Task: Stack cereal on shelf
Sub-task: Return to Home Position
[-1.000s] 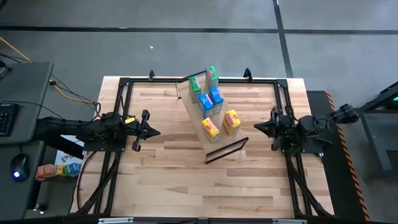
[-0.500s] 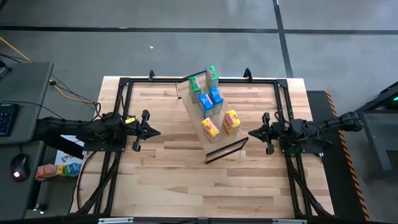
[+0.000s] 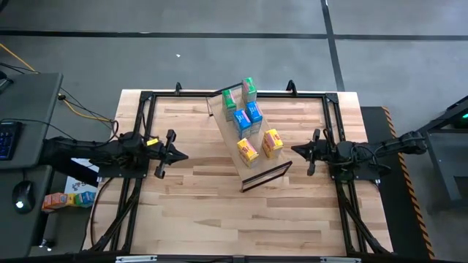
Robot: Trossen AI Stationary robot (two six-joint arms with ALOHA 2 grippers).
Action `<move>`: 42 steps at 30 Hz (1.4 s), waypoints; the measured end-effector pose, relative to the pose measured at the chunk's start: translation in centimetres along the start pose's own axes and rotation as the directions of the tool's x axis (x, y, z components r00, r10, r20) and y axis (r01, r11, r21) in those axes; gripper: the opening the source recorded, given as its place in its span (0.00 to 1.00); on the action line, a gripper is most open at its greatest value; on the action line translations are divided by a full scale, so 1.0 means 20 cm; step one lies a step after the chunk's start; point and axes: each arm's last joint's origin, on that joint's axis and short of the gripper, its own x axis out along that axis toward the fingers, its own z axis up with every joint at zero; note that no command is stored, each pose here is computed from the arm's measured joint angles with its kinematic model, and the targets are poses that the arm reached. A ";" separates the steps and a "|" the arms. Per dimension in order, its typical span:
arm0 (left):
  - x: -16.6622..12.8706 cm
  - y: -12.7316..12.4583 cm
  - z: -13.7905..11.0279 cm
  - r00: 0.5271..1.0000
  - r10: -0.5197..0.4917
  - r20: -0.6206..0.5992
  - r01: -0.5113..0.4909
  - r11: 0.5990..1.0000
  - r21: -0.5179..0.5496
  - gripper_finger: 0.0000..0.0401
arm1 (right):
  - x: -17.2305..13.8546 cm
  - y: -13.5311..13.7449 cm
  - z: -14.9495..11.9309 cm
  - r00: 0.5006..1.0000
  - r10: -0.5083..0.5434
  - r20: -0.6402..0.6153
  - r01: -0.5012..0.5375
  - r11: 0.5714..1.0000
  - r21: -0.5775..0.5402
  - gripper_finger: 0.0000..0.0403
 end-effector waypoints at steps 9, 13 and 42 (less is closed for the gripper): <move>-0.06 -0.01 0.02 0.999 0.000 0.042 0.000 1.000 0.008 0.00 | 0.00 0.00 0.00 1.000 0.002 0.000 -0.002 1.000 0.000 0.00; -0.10 -0.02 -0.01 1.000 0.001 0.000 -0.001 1.000 0.000 0.00 | -0.01 0.00 0.01 1.000 0.005 0.029 -0.006 1.000 0.013 0.00; -0.10 -0.02 -0.01 1.000 0.011 -0.009 -0.011 1.000 -0.003 0.01 | -0.05 -0.02 0.07 0.987 0.009 0.162 -0.021 0.997 0.073 0.00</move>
